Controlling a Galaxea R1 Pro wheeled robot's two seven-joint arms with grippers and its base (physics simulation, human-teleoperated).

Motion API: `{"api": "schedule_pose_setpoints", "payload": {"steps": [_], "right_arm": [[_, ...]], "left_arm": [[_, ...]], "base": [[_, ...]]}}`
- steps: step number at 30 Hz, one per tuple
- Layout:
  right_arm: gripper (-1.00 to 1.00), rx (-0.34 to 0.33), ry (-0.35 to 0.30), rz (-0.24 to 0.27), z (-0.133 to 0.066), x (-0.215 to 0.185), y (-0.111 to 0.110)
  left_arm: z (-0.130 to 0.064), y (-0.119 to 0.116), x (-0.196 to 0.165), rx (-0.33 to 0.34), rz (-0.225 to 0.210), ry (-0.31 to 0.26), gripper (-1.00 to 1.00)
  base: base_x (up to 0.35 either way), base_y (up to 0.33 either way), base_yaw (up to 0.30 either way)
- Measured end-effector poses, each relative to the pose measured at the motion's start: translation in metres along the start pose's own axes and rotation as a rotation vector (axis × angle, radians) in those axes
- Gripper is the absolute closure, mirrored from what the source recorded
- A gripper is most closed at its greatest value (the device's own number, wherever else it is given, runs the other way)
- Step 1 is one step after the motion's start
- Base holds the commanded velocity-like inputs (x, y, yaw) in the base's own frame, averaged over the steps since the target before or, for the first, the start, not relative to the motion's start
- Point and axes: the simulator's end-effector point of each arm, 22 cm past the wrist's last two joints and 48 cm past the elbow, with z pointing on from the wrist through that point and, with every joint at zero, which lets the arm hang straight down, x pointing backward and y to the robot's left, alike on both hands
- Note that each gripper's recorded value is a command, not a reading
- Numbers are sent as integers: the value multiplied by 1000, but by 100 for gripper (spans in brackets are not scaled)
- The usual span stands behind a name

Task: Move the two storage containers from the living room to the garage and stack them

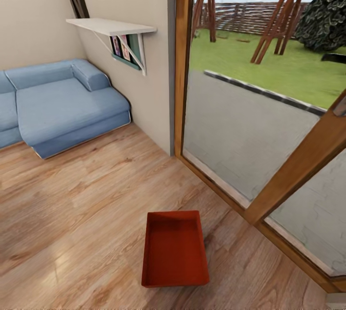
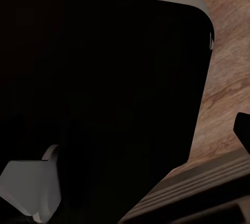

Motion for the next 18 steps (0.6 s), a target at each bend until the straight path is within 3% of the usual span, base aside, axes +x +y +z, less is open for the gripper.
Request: {"api": "schedule_pose_setpoints", "payload": {"steps": [18], "right_arm": [[-100,-2,29,1,2,12,1]], "left_arm": [[3,1,12,-2,2,29,-100]], "base": [[0,0,0]]}}
